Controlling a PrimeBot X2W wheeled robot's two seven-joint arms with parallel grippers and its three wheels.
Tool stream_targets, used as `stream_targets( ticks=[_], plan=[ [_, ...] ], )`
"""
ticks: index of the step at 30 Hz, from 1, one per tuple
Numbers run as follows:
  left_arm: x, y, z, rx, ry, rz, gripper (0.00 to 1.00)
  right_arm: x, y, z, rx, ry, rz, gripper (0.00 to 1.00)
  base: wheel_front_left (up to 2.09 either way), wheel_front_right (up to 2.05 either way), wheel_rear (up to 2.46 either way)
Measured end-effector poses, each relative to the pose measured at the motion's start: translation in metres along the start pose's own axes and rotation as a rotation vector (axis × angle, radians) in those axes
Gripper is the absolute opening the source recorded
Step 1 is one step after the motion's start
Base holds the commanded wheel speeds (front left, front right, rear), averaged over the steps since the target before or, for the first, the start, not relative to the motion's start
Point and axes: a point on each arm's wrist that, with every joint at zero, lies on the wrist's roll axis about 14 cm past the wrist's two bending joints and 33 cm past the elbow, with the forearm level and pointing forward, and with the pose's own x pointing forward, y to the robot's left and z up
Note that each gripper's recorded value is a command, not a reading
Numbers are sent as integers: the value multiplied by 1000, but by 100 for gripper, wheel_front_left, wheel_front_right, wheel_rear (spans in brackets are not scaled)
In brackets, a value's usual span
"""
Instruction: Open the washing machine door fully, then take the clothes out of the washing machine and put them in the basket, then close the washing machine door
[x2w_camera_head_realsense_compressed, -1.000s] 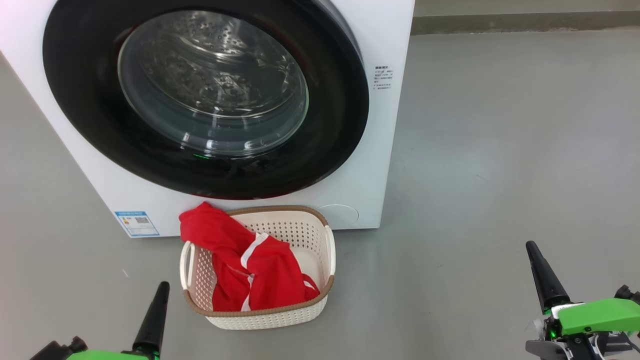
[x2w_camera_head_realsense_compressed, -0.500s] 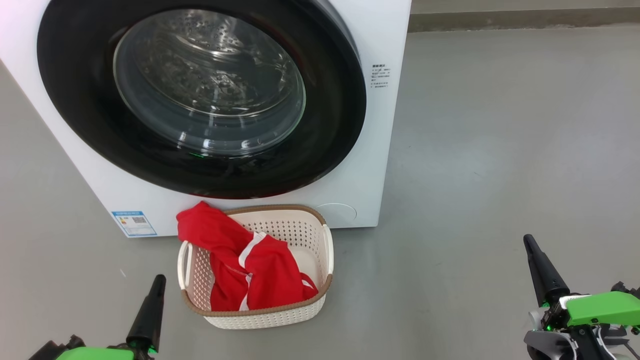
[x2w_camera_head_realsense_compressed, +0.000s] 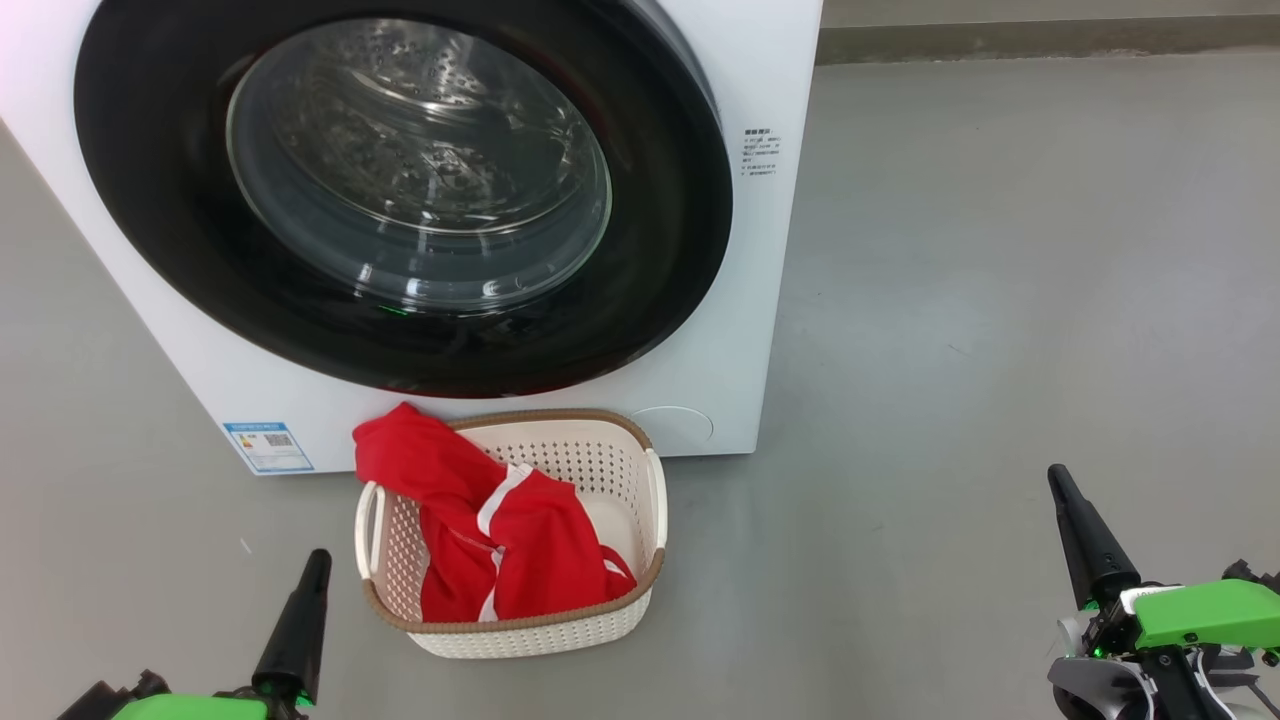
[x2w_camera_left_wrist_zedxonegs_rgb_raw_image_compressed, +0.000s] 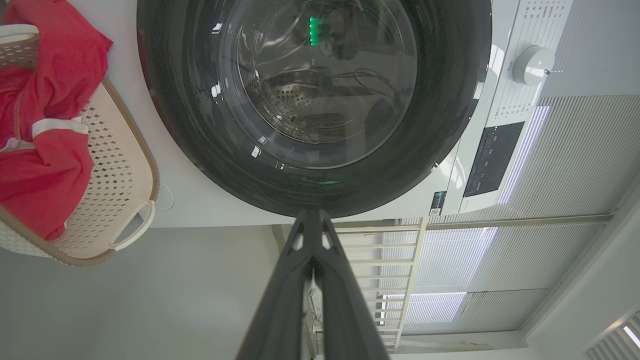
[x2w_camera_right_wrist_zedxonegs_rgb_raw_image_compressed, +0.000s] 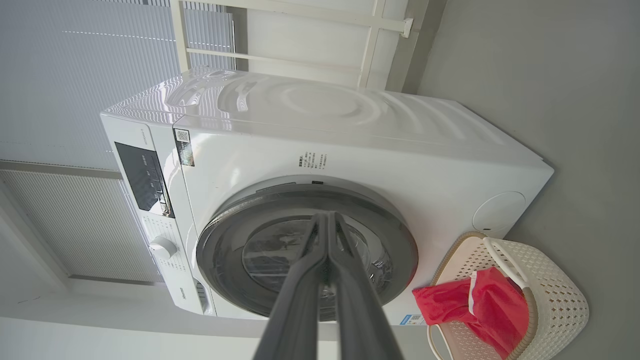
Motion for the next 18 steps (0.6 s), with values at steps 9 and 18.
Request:
stream_targets(
  ticks=[9, 18],
  plan=[
    [0, 0, 0, 0, 0, 0, 0, 0, 0, 0, 0, -1, 0, 0, 0, 0, 0],
    [0, 0, 0, 0, 0, 0, 0, 0, 0, 0, 0, -1, 0, 0, 0, 0, 0]
  ],
)
